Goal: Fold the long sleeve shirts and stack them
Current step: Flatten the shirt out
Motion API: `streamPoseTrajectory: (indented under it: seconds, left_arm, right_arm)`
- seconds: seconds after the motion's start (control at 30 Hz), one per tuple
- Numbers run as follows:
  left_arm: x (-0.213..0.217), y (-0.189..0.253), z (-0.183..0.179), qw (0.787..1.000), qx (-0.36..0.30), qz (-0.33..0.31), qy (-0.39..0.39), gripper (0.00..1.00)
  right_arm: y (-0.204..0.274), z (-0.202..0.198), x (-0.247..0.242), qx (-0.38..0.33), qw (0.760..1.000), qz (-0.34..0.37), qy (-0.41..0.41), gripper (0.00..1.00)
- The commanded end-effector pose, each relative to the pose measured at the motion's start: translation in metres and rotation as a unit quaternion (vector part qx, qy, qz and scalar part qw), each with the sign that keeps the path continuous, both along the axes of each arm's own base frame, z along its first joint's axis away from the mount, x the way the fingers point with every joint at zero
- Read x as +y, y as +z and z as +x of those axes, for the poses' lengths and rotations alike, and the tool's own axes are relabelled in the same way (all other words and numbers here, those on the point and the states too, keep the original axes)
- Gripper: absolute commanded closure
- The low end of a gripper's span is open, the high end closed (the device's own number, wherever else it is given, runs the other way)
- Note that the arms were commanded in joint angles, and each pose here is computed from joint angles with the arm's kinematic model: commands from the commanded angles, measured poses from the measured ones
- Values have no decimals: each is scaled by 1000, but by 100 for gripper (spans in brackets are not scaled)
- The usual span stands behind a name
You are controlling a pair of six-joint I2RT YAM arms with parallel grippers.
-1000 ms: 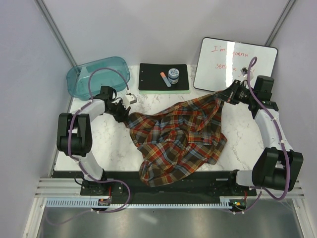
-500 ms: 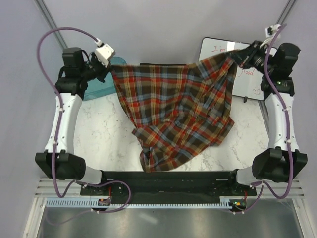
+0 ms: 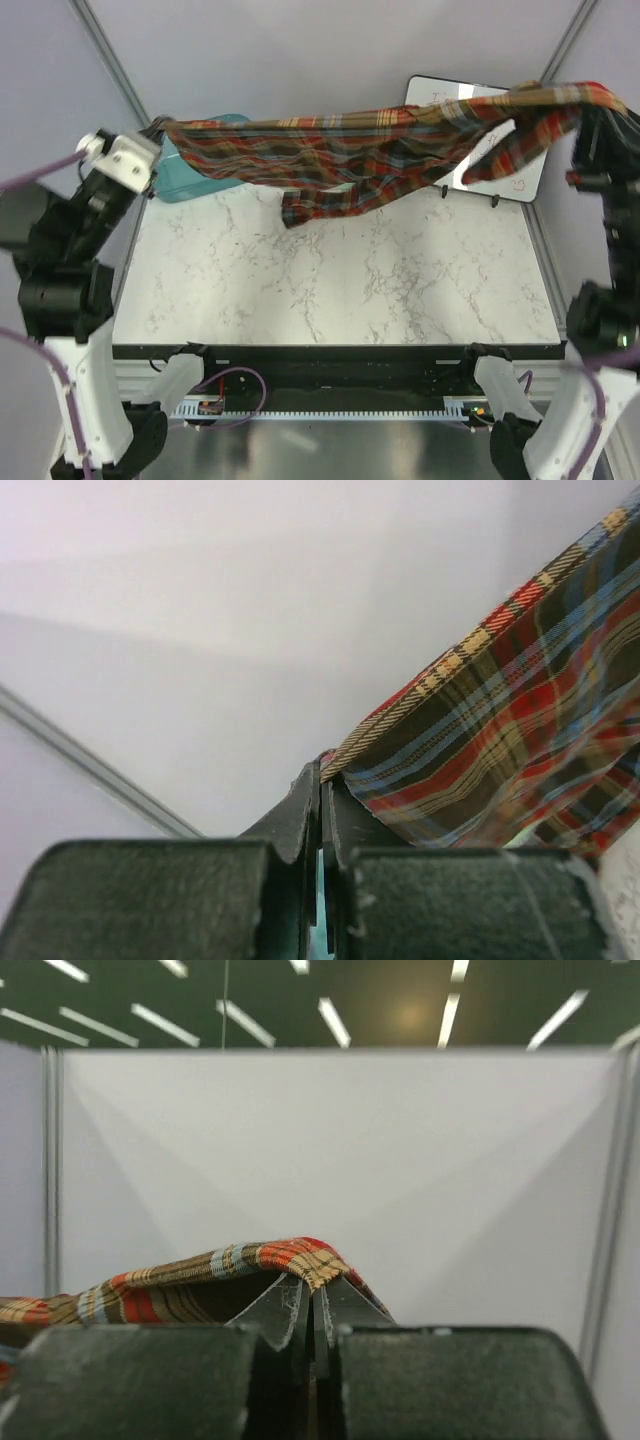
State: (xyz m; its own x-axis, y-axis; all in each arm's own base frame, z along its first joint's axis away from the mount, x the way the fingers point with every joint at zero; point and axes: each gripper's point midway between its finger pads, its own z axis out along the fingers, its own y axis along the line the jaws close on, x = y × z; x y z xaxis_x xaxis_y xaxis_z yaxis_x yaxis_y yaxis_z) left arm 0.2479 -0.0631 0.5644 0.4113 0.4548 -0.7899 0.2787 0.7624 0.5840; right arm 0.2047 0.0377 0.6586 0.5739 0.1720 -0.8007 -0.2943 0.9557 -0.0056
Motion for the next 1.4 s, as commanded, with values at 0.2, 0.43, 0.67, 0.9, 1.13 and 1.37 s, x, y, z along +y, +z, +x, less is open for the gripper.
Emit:
streamPoseTrajectory:
  seconds: [0.2,0.43,0.67,0.9,1.13,1.37]
  left_arm:
    - [30,121,-153,971,-215,-78,65,98]
    - [52,172,-167,949,-278,-92,119,98]
    - [32,67,-27,990,-96,-53,84,98]
    - [-3,-155,70,990,138,-2,-7,98]
    - [-3,-343,147,956,292,22,-10,98]
    - [14,-438,228,920,386,64,22,98]
  right_arm:
    - [115,-221,-20,-291,933,-2,-210,100]
    - [151,-193,-21,-310,924,-42,-219,100]
    - [86,-37,-7,-165,976,-99,-101,100]
    - [-119,106,1,82,990,-110,24,100]
    - [-289,198,6,263,958,-109,47,100]
    - [-395,273,44,376,916,-115,76,100]
